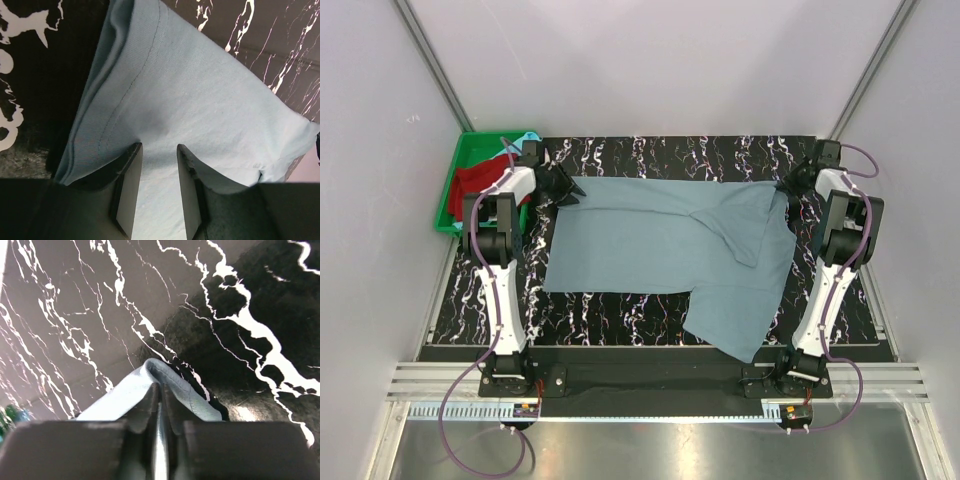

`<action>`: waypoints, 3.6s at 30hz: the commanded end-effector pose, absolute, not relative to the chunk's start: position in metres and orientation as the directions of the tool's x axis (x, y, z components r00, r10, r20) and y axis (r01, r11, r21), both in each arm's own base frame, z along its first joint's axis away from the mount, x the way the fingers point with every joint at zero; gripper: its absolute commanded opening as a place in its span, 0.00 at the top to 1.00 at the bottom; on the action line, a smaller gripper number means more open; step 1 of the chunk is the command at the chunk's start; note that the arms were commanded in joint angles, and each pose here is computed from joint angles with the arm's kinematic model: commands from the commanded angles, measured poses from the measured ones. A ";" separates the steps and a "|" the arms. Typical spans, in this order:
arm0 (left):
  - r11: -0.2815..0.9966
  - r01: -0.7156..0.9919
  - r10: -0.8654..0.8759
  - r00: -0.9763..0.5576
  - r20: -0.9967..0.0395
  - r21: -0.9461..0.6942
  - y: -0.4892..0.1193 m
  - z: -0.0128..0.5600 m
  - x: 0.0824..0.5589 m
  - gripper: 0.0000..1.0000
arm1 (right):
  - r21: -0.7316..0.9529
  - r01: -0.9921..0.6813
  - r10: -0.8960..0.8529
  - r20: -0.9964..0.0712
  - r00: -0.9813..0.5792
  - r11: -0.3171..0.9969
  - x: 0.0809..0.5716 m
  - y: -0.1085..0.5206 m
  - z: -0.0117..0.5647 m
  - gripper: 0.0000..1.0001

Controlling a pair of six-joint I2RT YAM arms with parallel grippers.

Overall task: Fold and stack the t-shirts
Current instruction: Fold the tshirt

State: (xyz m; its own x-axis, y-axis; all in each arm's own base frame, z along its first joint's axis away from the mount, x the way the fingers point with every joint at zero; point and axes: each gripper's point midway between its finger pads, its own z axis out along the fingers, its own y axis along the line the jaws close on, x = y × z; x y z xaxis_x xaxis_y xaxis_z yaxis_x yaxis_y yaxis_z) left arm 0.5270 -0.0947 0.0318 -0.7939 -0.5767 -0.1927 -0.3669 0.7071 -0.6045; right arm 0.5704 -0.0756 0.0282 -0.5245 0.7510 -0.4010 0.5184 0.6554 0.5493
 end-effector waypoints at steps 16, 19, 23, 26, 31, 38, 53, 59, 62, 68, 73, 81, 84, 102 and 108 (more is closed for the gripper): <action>0.808 -0.155 -0.413 -0.837 -0.359 -0.568 -0.103 0.091 0.510 0.61 | 0.451 0.587 0.739 -0.461 -0.491 0.672 0.550 -0.120 0.073 0.66; 0.839 -0.109 -0.383 -0.815 -0.435 -0.533 -0.112 0.135 0.495 0.58 | 0.376 0.607 0.705 -0.494 -0.508 0.700 0.526 -0.126 0.110 0.52; 0.850 -0.019 -0.319 -0.814 -0.486 -0.526 -0.140 0.170 0.452 0.59 | 0.296 0.586 0.638 -0.544 -0.546 0.754 0.493 -0.121 0.144 0.40; 0.849 0.091 -0.221 -0.833 -0.507 -0.520 -0.168 0.181 0.403 0.60 | 0.230 0.518 0.546 -0.569 -0.615 0.824 0.466 -0.091 0.157 0.35; 0.811 0.224 -0.080 -0.873 -0.481 -0.540 -0.188 0.167 0.321 0.62 | 0.178 0.362 0.398 -0.547 -0.737 0.915 0.420 -0.016 0.146 0.32; 0.804 0.234 -0.034 -0.900 -0.435 -0.547 -0.180 0.136 0.275 0.63 | 0.248 0.269 0.357 -0.447 -0.820 0.931 0.360 0.082 0.115 0.51; 0.770 0.222 -0.052 -0.912 -0.406 -0.598 -0.192 0.134 0.288 0.64 | 0.166 0.258 0.302 -0.356 -0.884 0.952 0.379 0.110 0.048 0.79; 0.779 0.201 -0.058 -0.920 -0.387 -0.595 -0.185 0.128 0.286 0.64 | 0.063 0.275 0.277 -0.406 -0.871 0.959 0.404 0.090 0.041 0.79; 0.781 0.195 -0.065 -0.920 -0.388 -0.594 -0.182 0.129 0.287 0.64 | 0.034 0.307 0.292 -0.421 -0.859 0.951 0.417 0.073 0.041 0.79; 0.788 0.177 -0.076 -0.923 -0.378 -0.590 -0.173 0.130 0.290 0.64 | -0.004 0.291 0.259 -0.446 -0.857 0.957 0.453 0.054 0.037 0.77; 0.795 0.160 -0.079 -0.929 -0.361 -0.585 -0.169 0.128 0.290 0.64 | -0.073 0.251 0.190 -0.465 -0.865 0.965 0.481 0.041 0.035 0.74; 0.794 0.155 -0.077 -0.934 -0.349 -0.588 -0.169 0.123 0.288 0.64 | -0.003 0.206 0.174 -0.522 -0.835 0.978 0.482 0.055 0.108 0.59; 0.793 0.156 -0.080 -0.931 -0.356 -0.588 -0.169 0.124 0.289 0.64 | 0.023 0.104 0.102 -0.496 -0.862 0.994 0.454 0.085 0.110 0.50; 0.781 0.141 -0.098 -0.934 -0.343 -0.608 -0.171 0.125 0.282 0.64 | -0.056 0.069 0.042 -0.383 -0.923 0.996 0.433 0.097 0.040 0.69; 0.787 0.137 -0.100 -0.934 -0.342 -0.602 -0.169 0.123 0.282 0.64 | -0.084 0.070 0.032 -0.386 -0.922 0.994 0.438 0.093 0.037 0.74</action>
